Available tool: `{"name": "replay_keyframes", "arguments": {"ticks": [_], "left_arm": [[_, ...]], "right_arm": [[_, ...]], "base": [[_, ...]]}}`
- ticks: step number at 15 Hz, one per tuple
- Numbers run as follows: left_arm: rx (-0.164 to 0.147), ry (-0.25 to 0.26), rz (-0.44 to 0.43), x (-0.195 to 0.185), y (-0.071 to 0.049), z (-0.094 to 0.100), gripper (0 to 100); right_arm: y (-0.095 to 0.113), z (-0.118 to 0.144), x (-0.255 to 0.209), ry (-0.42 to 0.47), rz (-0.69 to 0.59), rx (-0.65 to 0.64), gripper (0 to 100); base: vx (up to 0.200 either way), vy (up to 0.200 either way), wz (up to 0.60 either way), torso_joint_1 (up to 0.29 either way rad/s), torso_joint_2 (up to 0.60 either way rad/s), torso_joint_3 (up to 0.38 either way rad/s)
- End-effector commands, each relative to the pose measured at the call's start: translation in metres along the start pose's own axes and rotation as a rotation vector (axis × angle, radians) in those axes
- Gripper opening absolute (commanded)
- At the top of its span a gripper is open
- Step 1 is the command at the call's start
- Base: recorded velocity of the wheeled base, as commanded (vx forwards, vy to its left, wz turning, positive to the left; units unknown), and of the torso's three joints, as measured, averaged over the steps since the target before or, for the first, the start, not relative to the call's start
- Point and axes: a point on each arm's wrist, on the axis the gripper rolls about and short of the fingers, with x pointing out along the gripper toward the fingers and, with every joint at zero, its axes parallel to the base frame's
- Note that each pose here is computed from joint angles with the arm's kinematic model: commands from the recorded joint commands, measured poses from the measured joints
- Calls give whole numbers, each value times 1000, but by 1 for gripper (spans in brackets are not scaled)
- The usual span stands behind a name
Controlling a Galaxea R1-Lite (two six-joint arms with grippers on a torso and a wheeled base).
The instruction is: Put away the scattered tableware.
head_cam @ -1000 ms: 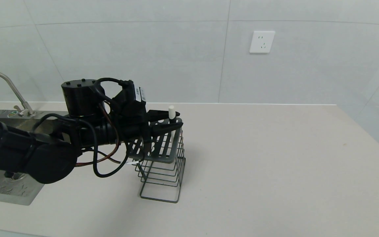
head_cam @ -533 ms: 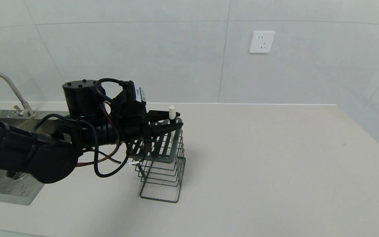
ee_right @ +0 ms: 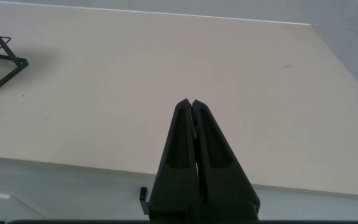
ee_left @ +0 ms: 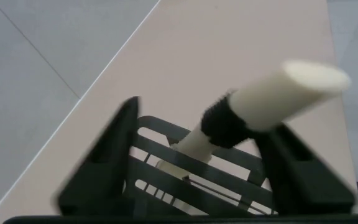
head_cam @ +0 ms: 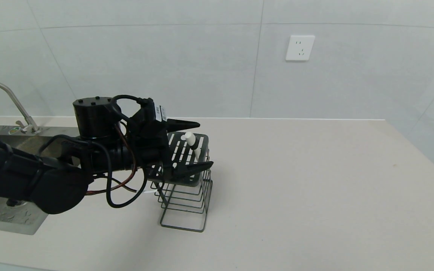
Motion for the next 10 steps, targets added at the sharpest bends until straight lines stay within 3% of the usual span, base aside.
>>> {"name": "replay_keyframes", "arguments": {"ticks": [1, 6, 8, 10], "left_arm": [[-1, 1, -2, -1, -2, 0, 100], [39, -33, 23, -17, -8, 20, 100], [65, -62, 50, -43, -23, 42, 100], [106, -76, 130, -85, -42, 60, 100]], "right_arm": [[0, 0, 0, 2, 0, 0, 0], [0, 0, 0, 3, 0, 0, 0], [0, 0, 0, 2, 0, 0, 0], [0, 0, 0, 2, 0, 0, 0]], "base": [[0, 0, 0, 0, 0, 0], [0, 0, 0, 0, 0, 0], [0, 0, 0, 0, 0, 0], [0, 0, 0, 0, 0, 0]]}}
